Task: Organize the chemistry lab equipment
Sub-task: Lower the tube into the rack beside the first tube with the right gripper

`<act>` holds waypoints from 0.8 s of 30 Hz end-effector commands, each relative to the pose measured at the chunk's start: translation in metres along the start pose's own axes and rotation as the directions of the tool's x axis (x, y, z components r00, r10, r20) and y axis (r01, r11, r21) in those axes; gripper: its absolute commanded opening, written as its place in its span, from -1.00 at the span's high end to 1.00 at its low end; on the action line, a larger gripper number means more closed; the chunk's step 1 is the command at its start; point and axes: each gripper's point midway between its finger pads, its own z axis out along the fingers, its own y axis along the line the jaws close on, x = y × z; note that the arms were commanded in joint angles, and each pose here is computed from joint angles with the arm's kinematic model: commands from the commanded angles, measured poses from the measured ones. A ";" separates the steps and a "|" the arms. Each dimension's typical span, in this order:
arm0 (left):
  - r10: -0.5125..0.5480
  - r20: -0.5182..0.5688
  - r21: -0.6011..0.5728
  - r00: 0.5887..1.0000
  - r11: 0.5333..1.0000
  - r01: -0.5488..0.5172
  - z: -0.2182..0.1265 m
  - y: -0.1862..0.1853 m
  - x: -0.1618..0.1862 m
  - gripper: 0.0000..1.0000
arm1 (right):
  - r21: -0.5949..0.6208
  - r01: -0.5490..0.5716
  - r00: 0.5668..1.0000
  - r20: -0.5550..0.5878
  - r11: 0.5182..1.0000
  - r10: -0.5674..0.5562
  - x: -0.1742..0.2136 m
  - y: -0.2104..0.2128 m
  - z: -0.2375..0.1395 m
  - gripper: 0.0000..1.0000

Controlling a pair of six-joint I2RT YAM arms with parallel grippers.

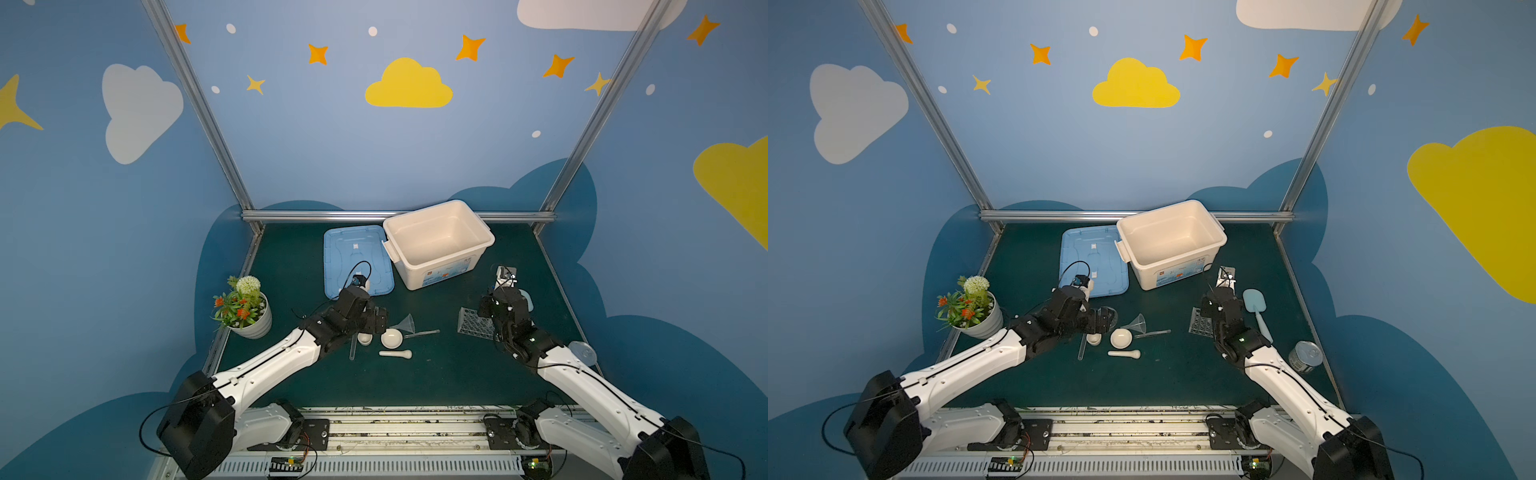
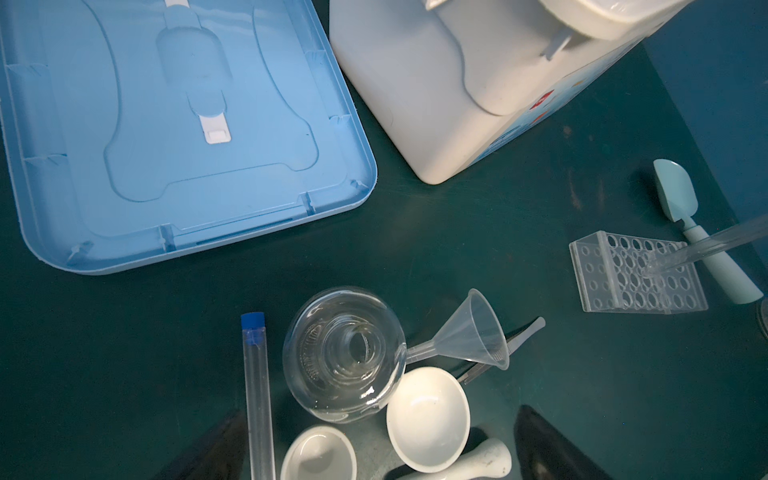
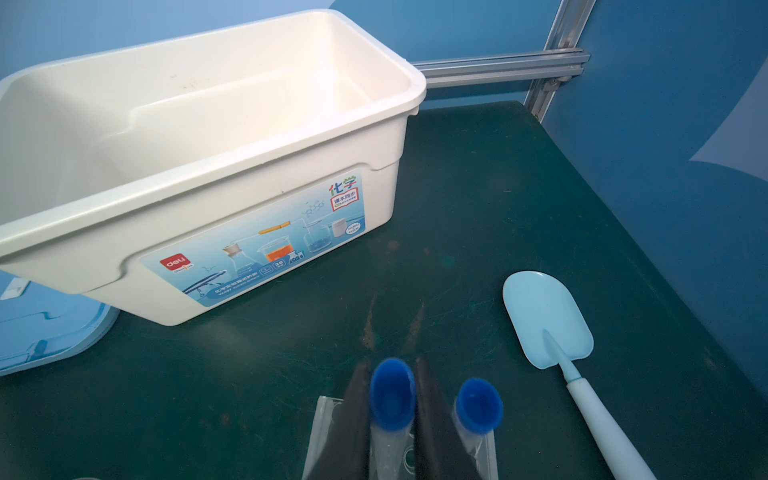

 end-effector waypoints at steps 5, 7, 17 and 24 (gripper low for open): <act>-0.018 0.001 0.005 1.000 1.000 0.018 -0.002 0.003 0.003 -0.99 | 0.015 -0.001 1.000 0.013 1.000 0.001 -0.003 -0.002 -0.002 0.98; -0.018 0.000 0.006 1.000 1.000 0.018 -0.002 0.002 0.003 -0.99 | 0.015 -0.001 1.000 0.014 1.000 0.001 -0.003 -0.002 -0.002 0.98; -0.019 0.000 0.004 1.000 1.000 0.019 -0.003 0.004 0.005 -0.99 | 0.016 -0.026 1.000 0.004 1.000 0.026 -0.002 0.001 0.002 0.98; -0.022 -0.003 0.000 1.000 1.000 0.022 -0.003 0.005 0.007 -0.99 | 0.027 -0.045 0.999 0.001 0.999 0.045 -0.005 0.000 0.003 0.98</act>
